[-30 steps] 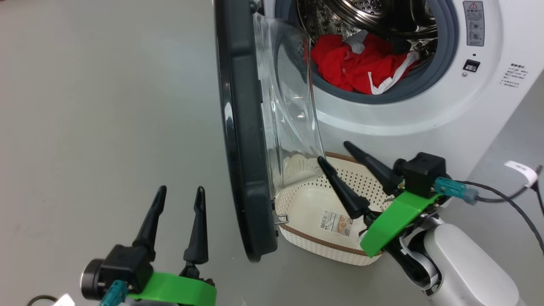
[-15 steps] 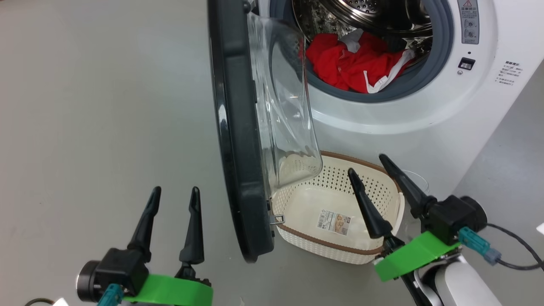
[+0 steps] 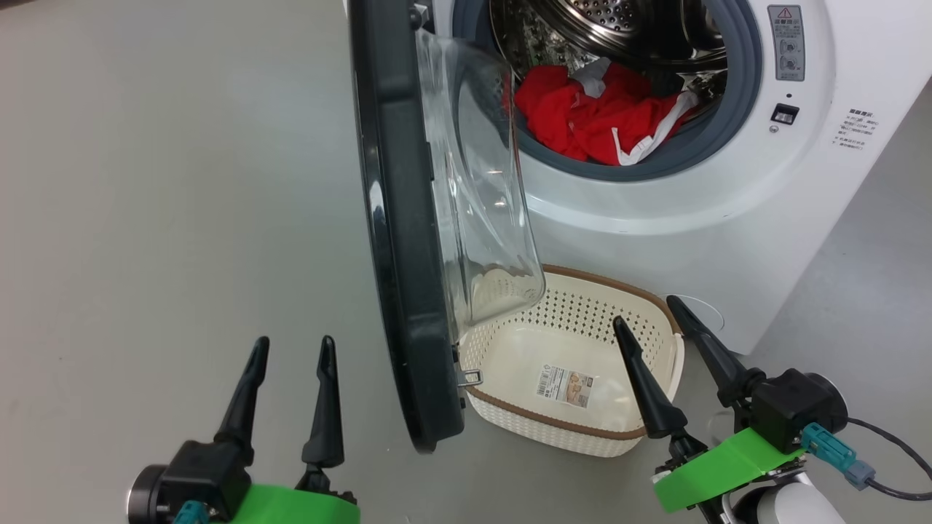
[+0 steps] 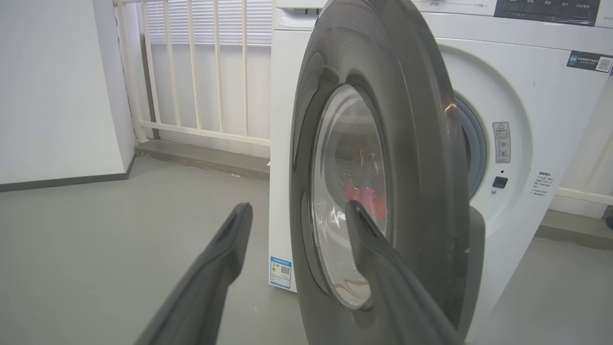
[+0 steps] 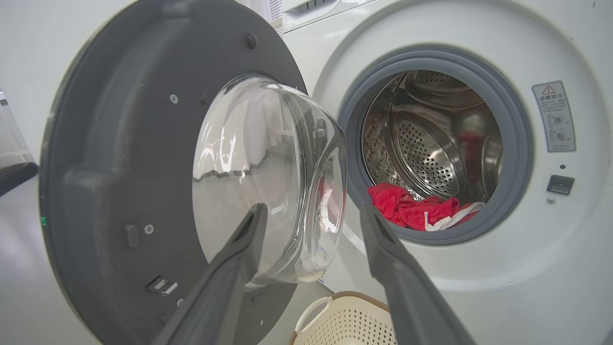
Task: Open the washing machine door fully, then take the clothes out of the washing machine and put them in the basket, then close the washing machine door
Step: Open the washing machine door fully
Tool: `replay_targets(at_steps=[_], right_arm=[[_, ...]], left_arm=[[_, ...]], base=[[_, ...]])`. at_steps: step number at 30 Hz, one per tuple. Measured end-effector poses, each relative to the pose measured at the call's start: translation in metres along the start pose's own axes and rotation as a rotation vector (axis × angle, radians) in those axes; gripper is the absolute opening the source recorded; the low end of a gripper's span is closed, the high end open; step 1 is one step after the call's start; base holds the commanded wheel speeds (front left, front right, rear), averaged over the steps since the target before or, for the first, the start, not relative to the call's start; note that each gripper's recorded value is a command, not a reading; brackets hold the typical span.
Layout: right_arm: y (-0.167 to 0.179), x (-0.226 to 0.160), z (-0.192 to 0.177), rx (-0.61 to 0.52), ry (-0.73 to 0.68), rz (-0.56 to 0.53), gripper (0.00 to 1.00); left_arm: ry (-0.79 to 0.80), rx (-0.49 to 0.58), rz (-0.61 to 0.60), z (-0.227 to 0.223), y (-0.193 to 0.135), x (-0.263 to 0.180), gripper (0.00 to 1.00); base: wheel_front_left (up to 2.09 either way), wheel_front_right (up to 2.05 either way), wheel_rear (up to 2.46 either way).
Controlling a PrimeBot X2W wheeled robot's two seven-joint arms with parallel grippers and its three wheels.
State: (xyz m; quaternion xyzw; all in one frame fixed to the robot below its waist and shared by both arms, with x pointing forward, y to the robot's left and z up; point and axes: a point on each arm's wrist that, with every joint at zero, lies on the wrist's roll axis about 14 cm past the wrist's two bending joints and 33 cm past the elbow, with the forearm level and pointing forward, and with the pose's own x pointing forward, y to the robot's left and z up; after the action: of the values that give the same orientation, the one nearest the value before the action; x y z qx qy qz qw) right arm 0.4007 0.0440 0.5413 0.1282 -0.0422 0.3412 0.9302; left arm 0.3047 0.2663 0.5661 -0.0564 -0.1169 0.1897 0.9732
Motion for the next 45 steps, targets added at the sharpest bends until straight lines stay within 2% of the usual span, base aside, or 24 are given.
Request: replay_targets(at_steps=[15,16,17,18,19,20,21,26,33,41,45], right_arm=[[0.006,-0.010,0.001,0.049,-0.004,-0.004,1.00],[0.007,-0.010,0.002,0.048,-0.006,-0.003,1.00],[0.007,-0.011,0.003,0.047,-0.007,-0.001,1.00],[0.008,-0.010,0.003,0.046,-0.008,-0.001,1.00],[0.008,-0.011,0.004,0.046,-0.009,0.000,1.00],[0.008,-0.011,0.004,0.045,-0.010,0.000,1.00],[0.008,-0.011,0.004,0.045,-0.010,0.000,1.00],[0.008,-0.011,0.003,0.048,-0.008,-0.002,1.00],[0.006,-0.011,0.002,0.052,-0.005,-0.007,1.00],[-0.001,-0.013,0.000,0.062,-0.003,-0.026,1.00],[-0.005,-0.014,-0.002,0.064,0.005,-0.039,1.00]], left_arm=[[-0.026,-0.005,0.006,0.009,0.005,-0.006,1.00],[-0.028,-0.006,0.006,0.010,0.005,-0.006,0.95],[-0.029,-0.006,0.006,0.010,0.005,-0.007,0.87],[-0.026,-0.006,0.005,0.010,0.005,-0.007,0.75],[-0.025,-0.007,0.004,0.010,0.005,-0.008,0.47],[-0.023,-0.007,0.004,0.009,0.005,-0.008,0.31],[-0.021,-0.008,0.001,0.009,0.004,-0.009,0.00],[-0.014,-0.011,-0.012,0.007,0.000,-0.011,0.00],[-0.102,-0.004,-0.077,0.033,-0.018,-0.003,0.00],[-0.260,-0.007,-0.223,0.078,-0.062,0.007,0.00],[-0.291,-0.021,-0.300,0.086,-0.087,0.006,0.00]], base=[[0.00,0.00,0.00],[0.00,0.00,0.00],[0.00,0.00,0.00],[0.00,0.00,0.00],[0.00,0.00,0.00],[0.00,0.00,0.00],[0.00,0.00,0.00],[0.00,0.00,0.00],[0.00,0.00,0.00],[0.00,0.00,0.00],[0.00,0.00,0.00]])
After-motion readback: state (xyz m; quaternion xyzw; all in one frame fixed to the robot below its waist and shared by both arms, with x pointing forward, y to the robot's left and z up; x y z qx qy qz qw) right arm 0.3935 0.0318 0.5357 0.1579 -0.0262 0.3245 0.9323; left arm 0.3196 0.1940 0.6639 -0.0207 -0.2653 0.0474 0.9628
